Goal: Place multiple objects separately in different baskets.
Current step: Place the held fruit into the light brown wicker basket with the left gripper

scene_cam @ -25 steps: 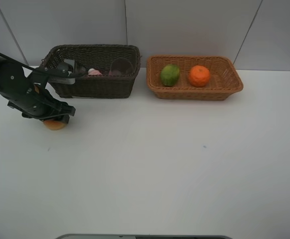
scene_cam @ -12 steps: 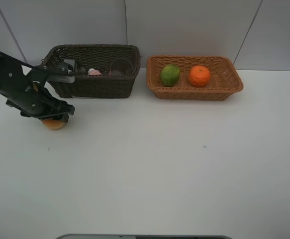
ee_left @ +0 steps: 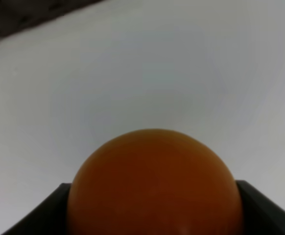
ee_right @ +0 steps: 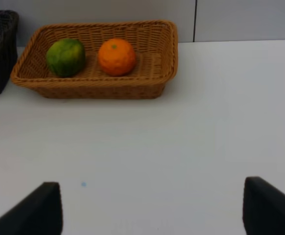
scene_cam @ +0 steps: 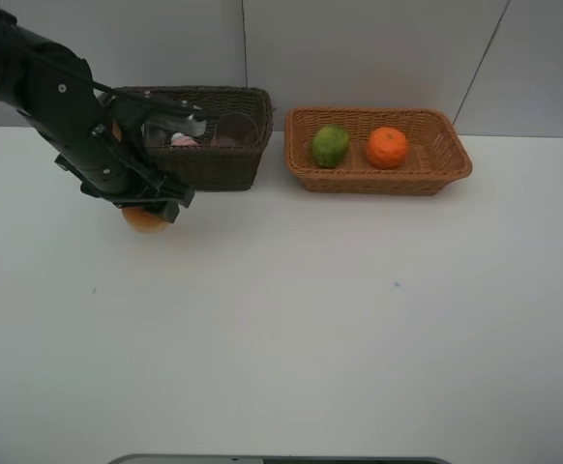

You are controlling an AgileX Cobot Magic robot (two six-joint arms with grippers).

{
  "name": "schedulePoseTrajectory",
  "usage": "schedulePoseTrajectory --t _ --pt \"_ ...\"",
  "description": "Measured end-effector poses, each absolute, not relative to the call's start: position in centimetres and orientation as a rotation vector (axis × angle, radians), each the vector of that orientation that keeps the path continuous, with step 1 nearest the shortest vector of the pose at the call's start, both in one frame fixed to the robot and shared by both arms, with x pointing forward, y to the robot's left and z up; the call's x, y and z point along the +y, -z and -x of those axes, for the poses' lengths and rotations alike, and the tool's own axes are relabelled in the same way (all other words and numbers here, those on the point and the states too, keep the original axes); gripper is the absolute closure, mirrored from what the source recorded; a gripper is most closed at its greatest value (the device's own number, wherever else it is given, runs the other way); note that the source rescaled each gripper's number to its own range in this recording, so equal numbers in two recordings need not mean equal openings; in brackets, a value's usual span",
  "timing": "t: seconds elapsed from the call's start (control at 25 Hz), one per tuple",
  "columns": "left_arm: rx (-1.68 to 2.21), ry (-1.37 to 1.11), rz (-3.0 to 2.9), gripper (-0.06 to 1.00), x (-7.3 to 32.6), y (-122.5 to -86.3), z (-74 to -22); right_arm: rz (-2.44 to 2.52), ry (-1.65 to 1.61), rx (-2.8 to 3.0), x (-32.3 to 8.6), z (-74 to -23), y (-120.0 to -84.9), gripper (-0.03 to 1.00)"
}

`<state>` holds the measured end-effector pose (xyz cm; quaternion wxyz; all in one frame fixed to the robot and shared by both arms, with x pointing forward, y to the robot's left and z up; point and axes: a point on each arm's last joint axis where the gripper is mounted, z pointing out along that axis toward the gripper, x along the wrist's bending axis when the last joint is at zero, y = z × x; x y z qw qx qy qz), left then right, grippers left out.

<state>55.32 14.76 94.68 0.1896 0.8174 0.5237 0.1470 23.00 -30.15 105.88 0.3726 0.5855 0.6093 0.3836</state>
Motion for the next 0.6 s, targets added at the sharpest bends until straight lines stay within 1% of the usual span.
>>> schedulePoseTrajectory --t 0.24,0.6 --pt "1.299 -0.427 -2.307 0.20 8.6 -98.2 -56.9 -1.500 -0.983 1.561 -30.2 -23.0 -105.9 0.42" --pt "1.106 -0.434 -2.295 0.20 0.1 -100.4 -59.6 -1.500 -0.983 1.561 -30.2 -23.0 -105.9 0.42"
